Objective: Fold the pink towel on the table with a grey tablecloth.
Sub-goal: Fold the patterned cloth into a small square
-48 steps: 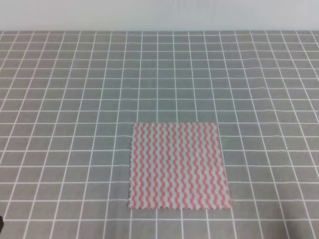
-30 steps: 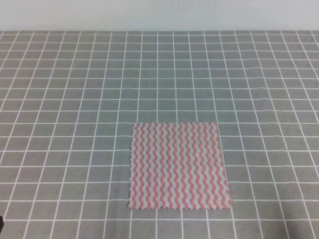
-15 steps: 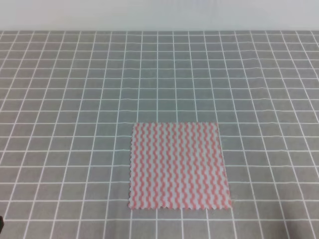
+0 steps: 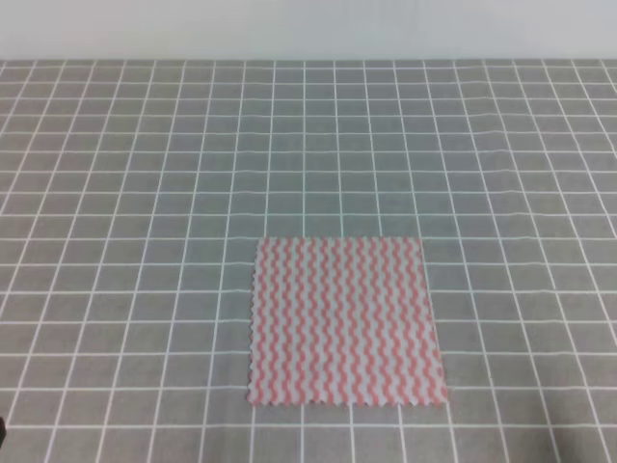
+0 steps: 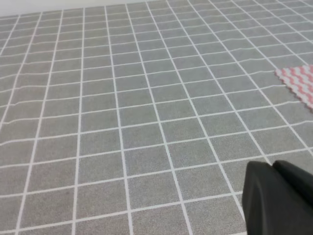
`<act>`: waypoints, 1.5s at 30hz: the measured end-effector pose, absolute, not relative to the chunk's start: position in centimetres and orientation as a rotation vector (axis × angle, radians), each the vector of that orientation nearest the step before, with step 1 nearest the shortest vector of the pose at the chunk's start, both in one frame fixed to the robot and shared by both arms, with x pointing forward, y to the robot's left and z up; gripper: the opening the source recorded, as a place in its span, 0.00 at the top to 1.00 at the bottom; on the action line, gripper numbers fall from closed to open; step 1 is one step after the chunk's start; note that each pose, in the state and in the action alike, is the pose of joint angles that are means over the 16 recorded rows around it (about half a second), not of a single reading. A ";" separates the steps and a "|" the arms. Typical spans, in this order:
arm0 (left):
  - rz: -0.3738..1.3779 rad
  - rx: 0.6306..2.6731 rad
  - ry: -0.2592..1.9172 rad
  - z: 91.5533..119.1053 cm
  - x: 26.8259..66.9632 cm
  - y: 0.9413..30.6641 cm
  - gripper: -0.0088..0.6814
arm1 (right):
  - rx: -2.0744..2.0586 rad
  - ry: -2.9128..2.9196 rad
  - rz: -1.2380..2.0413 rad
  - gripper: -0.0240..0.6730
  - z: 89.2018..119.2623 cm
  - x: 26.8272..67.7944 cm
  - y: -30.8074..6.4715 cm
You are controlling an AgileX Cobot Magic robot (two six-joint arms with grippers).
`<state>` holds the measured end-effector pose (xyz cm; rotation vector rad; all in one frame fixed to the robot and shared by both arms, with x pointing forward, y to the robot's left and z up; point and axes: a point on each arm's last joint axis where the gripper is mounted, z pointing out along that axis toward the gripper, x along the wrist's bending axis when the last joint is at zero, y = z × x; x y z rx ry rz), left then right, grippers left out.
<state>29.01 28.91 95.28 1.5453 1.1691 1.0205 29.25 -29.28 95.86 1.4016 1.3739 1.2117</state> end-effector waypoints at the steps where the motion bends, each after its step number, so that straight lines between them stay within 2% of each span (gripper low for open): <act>1: 1.024 1.544 1.167 95.3 29.0 28.9 0.99 | 1.402 1.374 1.212 0.99 95.9 29.3 -29.3; 20: 1.049 1.478 1.147 95.9 29.1 29.0 0.99 | 1.399 1.372 1.214 0.99 96.0 29.2 -29.3; 28: 0.914 1.219 1.196 96.9 29.3 28.8 0.99 | 1.405 1.355 1.237 0.99 96.2 29.3 -29.2; 37: 0.649 0.857 1.298 97.8 29.3 28.9 0.99 | 1.512 1.128 1.517 0.99 97.3 29.4 -29.0; 45: 0.580 0.779 1.322 97.9 29.3 29.0 0.99 | 1.642 0.894 1.748 0.99 98.1 29.4 -29.2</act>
